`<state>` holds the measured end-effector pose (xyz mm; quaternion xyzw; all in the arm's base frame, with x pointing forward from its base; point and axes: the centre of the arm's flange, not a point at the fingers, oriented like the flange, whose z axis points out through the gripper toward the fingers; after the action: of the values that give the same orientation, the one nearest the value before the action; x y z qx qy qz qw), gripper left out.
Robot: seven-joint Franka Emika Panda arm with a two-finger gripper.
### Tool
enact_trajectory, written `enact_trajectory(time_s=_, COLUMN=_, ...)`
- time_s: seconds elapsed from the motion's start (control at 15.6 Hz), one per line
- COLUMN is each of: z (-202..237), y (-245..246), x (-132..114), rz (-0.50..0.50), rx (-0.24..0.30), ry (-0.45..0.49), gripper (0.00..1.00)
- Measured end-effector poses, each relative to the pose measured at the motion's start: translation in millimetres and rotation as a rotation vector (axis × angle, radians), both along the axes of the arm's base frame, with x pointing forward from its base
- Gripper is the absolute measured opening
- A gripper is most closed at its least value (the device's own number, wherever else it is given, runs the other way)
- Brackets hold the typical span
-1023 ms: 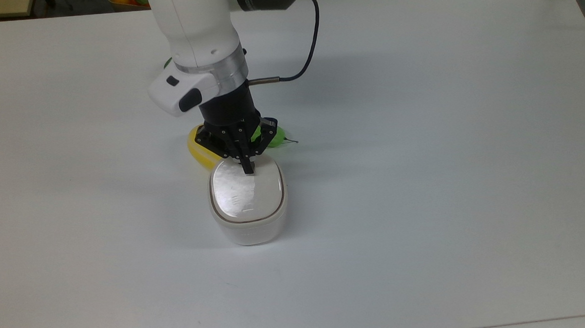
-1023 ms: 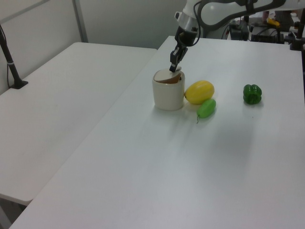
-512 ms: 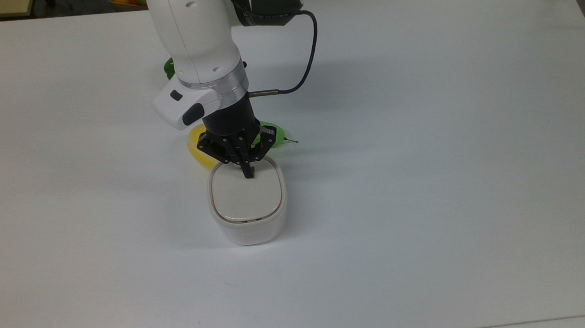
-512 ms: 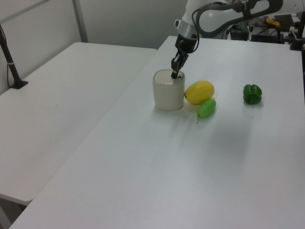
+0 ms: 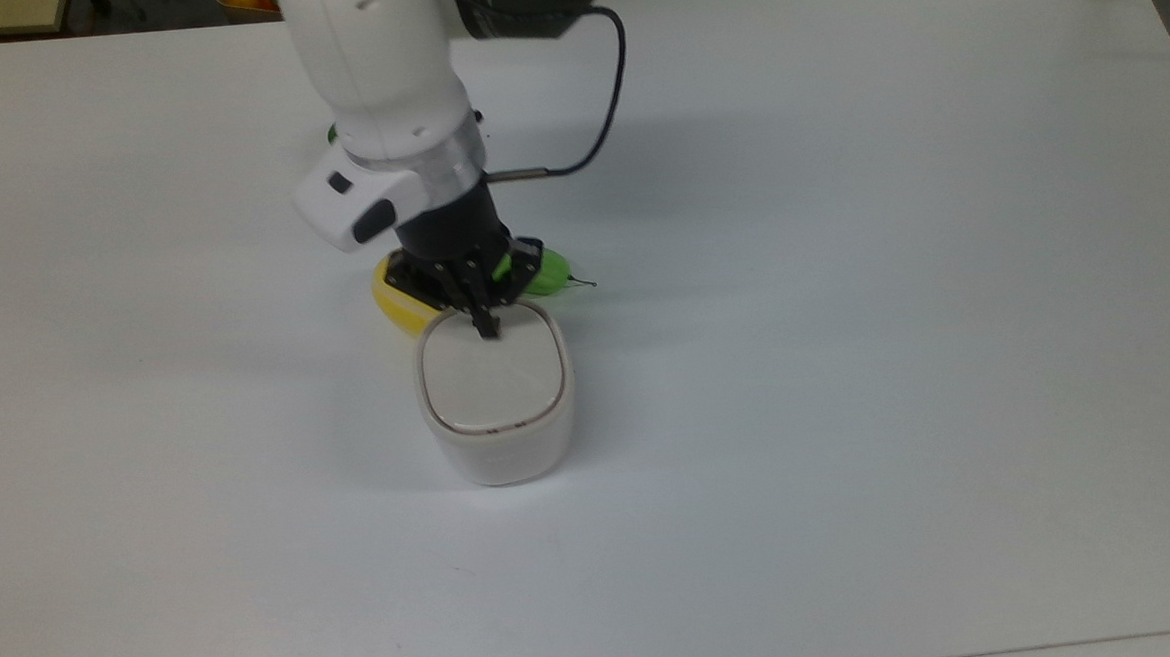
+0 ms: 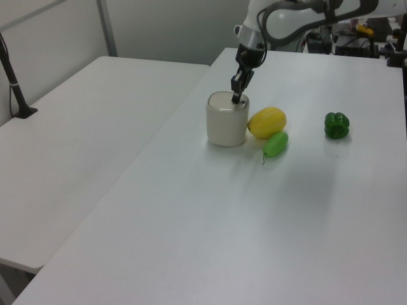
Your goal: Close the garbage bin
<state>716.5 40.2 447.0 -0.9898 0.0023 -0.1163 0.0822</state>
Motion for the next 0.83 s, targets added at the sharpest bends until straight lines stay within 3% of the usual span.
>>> enact_trajectory(time_s=0.45, z=86.7, y=-69.2, x=-63.1, rz=-0.04, rx=0.034, ry=0.197, gripper=0.04)
enact_trajectory(time_s=0.58, z=104.0, y=-82.8, x=-82.6, rz=-0.043, rx=0.017, ry=0.251, gripper=0.19)
enact_trajectory(time_s=0.83, z=121.0, y=-92.3, x=-109.8, rz=-0.107, rx=-0.105, ry=0.325, gripper=0.58)
